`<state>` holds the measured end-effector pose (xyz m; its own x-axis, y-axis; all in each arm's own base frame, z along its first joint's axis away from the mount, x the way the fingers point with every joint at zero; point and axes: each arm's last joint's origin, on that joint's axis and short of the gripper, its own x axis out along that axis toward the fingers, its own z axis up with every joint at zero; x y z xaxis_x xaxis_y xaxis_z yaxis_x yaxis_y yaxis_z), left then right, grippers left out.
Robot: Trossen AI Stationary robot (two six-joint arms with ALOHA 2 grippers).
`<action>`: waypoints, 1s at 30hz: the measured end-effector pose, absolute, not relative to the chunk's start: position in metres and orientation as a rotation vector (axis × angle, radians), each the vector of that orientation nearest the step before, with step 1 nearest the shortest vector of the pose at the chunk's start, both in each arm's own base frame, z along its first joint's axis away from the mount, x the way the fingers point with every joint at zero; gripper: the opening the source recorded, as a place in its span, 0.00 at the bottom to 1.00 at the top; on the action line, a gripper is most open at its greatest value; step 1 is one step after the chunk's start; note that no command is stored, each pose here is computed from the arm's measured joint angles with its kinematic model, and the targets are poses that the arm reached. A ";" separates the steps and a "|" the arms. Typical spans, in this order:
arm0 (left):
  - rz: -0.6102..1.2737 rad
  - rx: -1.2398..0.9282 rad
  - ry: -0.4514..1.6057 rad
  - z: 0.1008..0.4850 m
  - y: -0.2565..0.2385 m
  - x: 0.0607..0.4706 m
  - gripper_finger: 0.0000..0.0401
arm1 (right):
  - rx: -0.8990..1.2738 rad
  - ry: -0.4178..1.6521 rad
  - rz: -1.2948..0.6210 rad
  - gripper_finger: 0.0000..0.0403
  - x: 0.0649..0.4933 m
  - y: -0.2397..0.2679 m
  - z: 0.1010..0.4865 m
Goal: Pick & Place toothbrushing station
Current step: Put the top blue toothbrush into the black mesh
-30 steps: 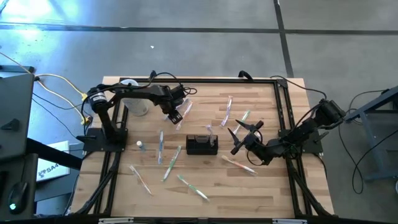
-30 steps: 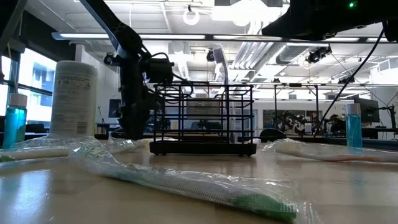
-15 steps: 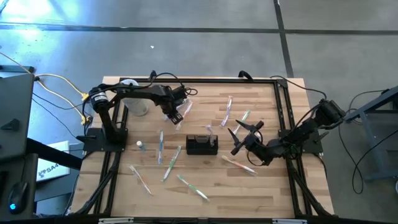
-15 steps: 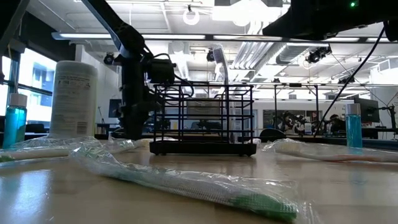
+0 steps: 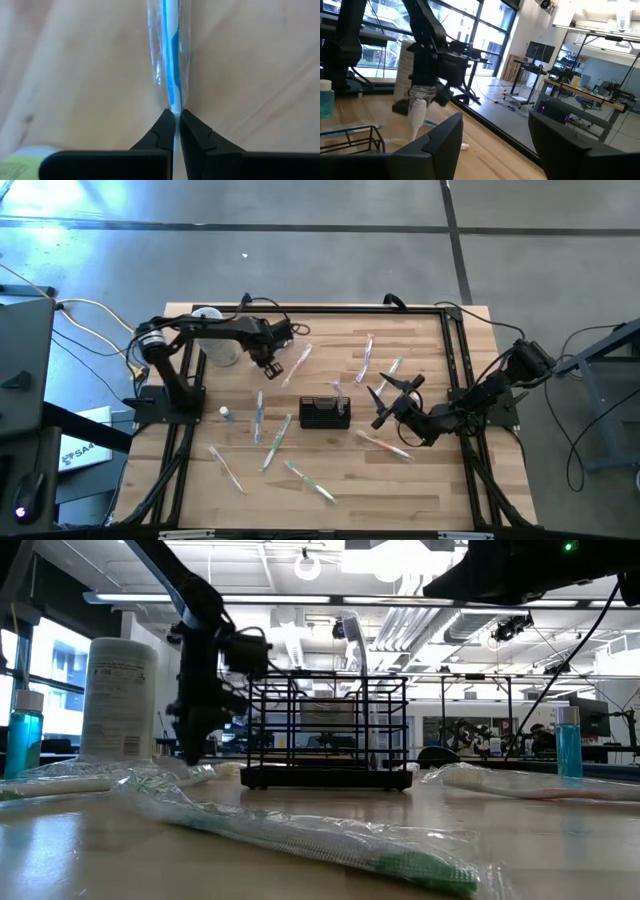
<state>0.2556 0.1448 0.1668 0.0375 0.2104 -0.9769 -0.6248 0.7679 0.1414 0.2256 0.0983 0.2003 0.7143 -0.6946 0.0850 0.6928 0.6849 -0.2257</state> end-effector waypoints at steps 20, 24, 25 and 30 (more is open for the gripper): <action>0.566 0.521 0.912 0.312 0.016 0.209 0.01 | -0.014 -0.117 -0.705 0.55 0.176 0.113 0.257; 0.507 0.929 0.830 0.320 -0.032 0.211 0.01 | 0.088 -0.198 -0.592 0.55 0.159 0.116 0.273; 0.486 1.018 0.801 0.322 -0.044 0.213 0.01 | 0.114 -0.223 -0.556 0.55 0.155 0.117 0.277; 0.350 1.401 0.666 0.322 -0.104 0.233 0.01 | 0.142 -0.290 -0.370 0.55 0.144 0.125 0.285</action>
<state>0.2329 -0.1043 0.3216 0.7716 0.5965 -0.2209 0.1560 0.1593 0.9748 0.1437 0.1249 0.2846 0.8918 -0.3751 0.2531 0.3347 0.9232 0.1888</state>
